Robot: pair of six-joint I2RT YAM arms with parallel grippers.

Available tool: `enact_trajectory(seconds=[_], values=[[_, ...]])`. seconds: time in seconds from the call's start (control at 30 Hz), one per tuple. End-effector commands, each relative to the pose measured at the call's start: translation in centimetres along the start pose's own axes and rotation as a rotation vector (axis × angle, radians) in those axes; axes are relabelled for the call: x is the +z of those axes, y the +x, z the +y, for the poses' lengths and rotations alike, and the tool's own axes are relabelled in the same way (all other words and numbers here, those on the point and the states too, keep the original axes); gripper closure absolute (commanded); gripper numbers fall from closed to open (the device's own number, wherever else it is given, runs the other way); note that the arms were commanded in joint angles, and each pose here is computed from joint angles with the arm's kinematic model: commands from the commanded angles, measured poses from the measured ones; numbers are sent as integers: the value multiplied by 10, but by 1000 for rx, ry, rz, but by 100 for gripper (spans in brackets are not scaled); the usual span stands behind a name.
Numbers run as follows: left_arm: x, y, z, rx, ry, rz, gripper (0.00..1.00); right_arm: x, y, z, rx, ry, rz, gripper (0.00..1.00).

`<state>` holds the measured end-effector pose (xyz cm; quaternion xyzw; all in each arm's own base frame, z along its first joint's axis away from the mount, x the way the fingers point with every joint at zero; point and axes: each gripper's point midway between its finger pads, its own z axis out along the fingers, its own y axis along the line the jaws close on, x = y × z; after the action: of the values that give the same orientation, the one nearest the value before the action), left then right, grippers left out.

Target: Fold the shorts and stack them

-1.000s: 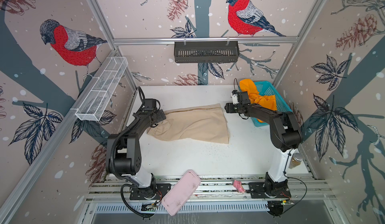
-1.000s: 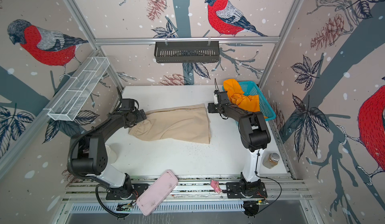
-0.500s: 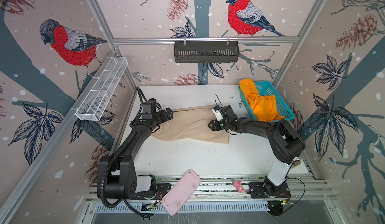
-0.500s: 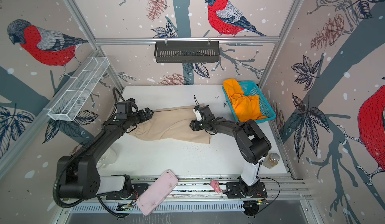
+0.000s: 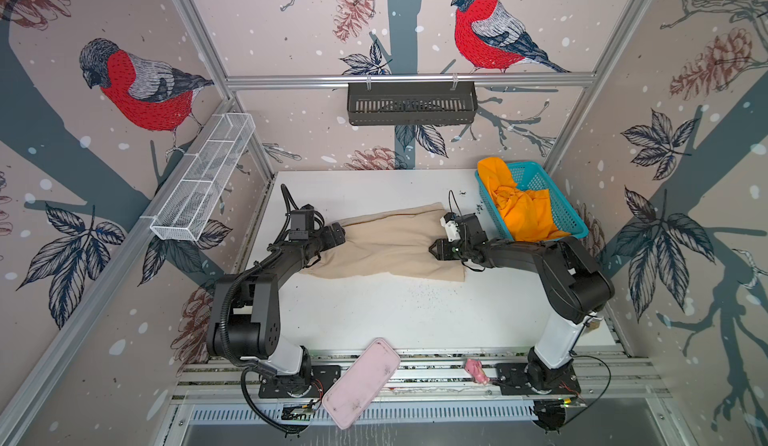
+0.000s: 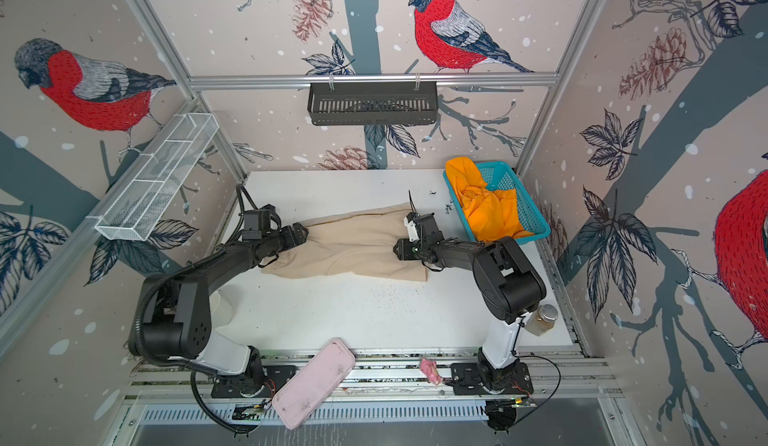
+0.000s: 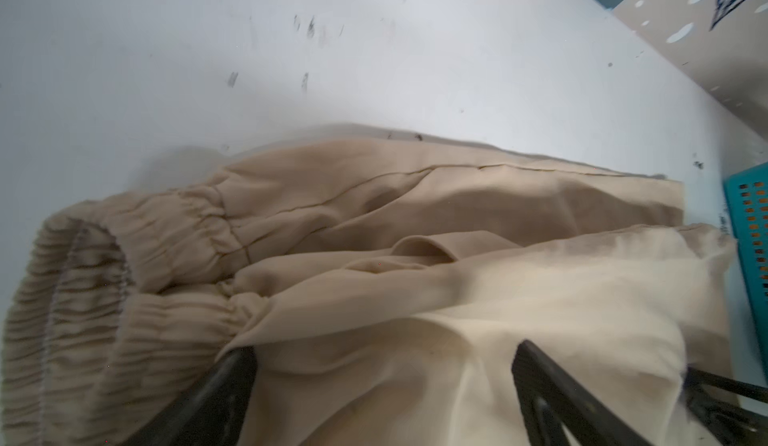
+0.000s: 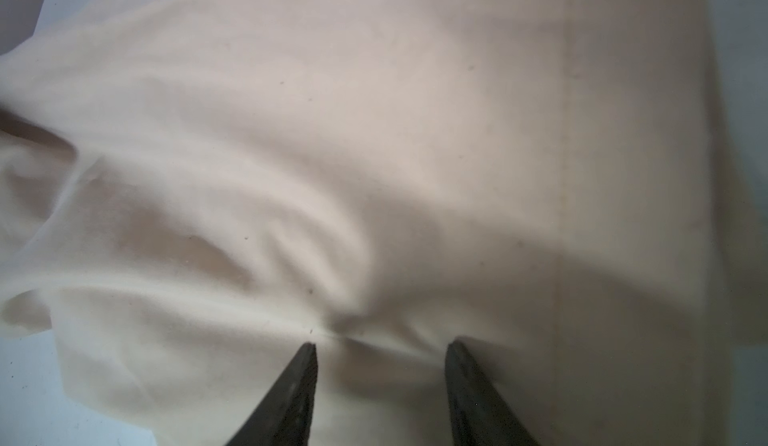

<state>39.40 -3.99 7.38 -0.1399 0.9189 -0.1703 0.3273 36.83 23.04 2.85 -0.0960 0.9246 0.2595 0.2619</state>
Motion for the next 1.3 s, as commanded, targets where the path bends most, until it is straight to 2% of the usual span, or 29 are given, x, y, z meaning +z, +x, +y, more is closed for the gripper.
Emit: enact_trajectory(seconds=[0.0,0.2,0.33,0.5,0.6,0.73,0.8,0.97,1.1,1.2,1.27], values=[[6,-4,13,13,-49,-34,3,-4,27,-31,70,97,93,47],[12,-1,-18,37,84,-8,3,-14,21,-57,93,144,87,47],[-17,-25,-42,80,77,-54,3,-27,3,-57,64,161,43,46],[-85,-69,-49,70,-3,-220,3,-41,-18,-21,-105,194,-22,40],[-118,-85,-46,69,-38,-340,3,-38,-13,12,-218,204,-12,37],[-141,-92,-44,61,-30,-395,3,-21,11,51,-253,115,38,36],[-144,-91,-45,62,-23,-396,3,-12,25,56,-252,102,72,35],[-141,-84,-50,70,14,-364,3,-5,50,41,-212,116,150,34],[-140,-79,-52,73,25,-342,3,-18,65,0,-132,211,216,33],[-141,-74,-50,65,23,-331,3,-36,56,-30,-90,279,206,32],[-143,-73,-46,56,3,-332,3,-47,34,-30,-113,287,147,32]])
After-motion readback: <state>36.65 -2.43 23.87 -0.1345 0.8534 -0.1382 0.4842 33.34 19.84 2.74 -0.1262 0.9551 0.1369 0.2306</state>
